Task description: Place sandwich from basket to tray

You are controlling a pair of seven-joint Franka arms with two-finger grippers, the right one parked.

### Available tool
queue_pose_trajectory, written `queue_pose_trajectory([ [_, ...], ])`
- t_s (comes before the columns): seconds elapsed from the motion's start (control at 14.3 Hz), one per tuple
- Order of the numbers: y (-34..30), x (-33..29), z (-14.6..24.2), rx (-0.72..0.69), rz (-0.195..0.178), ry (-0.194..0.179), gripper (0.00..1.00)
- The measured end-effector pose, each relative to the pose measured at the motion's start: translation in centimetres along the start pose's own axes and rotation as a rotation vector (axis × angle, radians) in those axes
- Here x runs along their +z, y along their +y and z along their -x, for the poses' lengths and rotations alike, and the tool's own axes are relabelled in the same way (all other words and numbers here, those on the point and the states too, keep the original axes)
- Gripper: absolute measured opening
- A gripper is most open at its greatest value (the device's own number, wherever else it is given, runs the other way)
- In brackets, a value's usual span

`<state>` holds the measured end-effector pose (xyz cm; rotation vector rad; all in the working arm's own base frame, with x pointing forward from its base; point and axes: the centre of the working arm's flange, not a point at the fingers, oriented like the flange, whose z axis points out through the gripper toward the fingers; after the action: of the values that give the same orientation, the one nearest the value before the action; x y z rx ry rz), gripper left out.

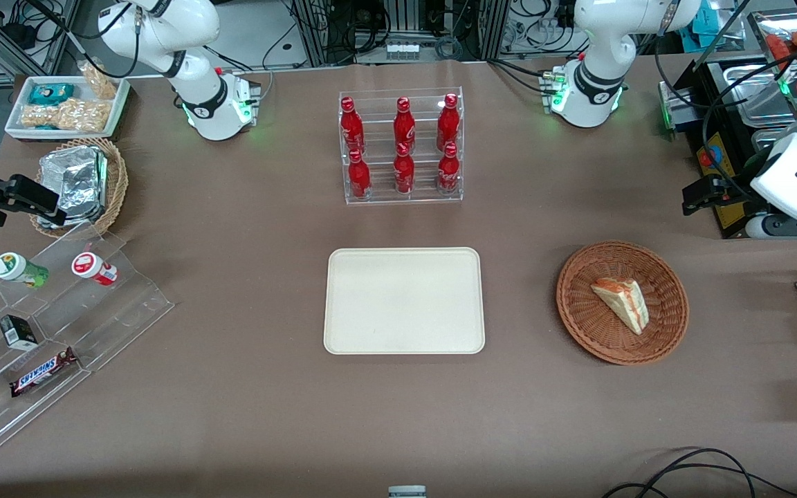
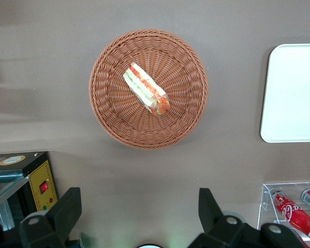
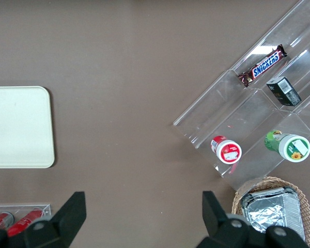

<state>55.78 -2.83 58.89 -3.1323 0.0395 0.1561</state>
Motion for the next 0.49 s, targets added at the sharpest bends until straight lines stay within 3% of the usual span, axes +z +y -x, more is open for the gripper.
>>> queue_pose_trajectory([
  [0.21,-0.13,-0.21,0.01,-0.002,0.000,0.003,1.00],
  [0.49,-0.18,0.49,-0.14,-0.003,-0.001,-0.022,1.00],
])
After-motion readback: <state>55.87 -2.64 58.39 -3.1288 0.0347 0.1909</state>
